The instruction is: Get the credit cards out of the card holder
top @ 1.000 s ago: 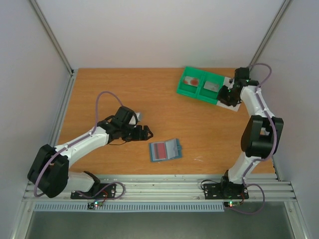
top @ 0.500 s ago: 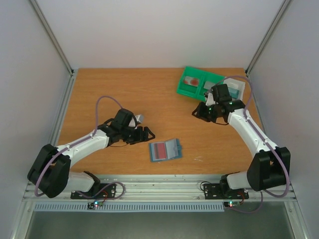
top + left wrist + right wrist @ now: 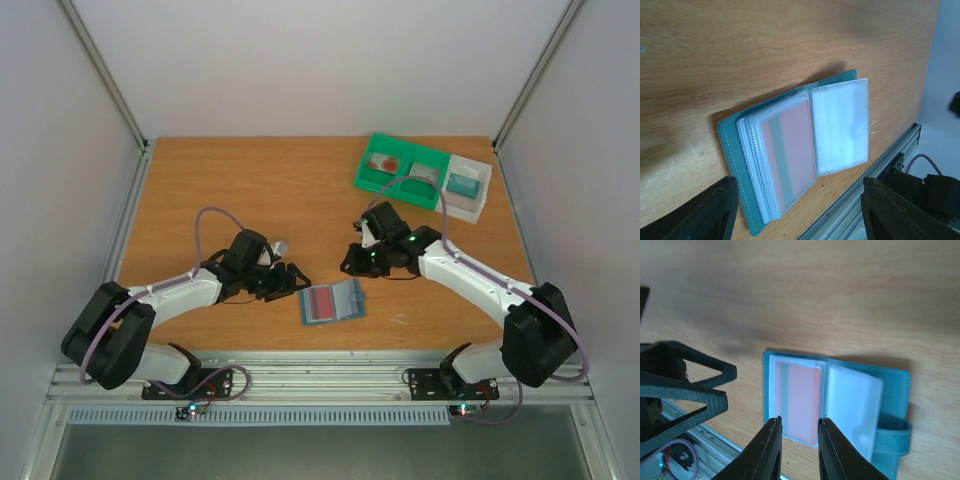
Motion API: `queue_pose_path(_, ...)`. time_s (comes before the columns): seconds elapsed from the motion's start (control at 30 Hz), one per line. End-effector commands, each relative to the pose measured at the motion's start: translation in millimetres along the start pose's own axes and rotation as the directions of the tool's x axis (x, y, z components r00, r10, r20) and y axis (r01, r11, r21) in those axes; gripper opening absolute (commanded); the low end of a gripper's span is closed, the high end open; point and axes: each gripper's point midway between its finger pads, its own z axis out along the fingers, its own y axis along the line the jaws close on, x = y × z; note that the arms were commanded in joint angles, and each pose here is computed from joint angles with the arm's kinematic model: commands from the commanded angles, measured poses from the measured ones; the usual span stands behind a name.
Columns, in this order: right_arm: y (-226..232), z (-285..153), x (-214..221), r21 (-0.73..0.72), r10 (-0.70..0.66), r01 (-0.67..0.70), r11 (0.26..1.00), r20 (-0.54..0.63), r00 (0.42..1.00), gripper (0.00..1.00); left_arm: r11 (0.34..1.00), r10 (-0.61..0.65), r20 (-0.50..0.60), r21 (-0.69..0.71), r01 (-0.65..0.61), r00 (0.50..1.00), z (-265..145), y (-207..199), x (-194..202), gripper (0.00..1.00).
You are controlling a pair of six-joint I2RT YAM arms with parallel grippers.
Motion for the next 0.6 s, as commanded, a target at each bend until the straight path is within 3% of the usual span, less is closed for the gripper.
queue_pose_path(0.0,7,28,9,0.029,-0.032,0.032,0.999,-0.006,0.999,0.22,0.996,0.015,0.030,0.090,-0.018,0.999,3,-13,-7,0.68)
queue_pose_path(0.57,-9,91,64,0.081,-0.052,0.064,0.995,-0.139,0.989,0.20,0.992,0.027,-0.008,0.127,-0.025,1.000,7,-5,9,0.72)
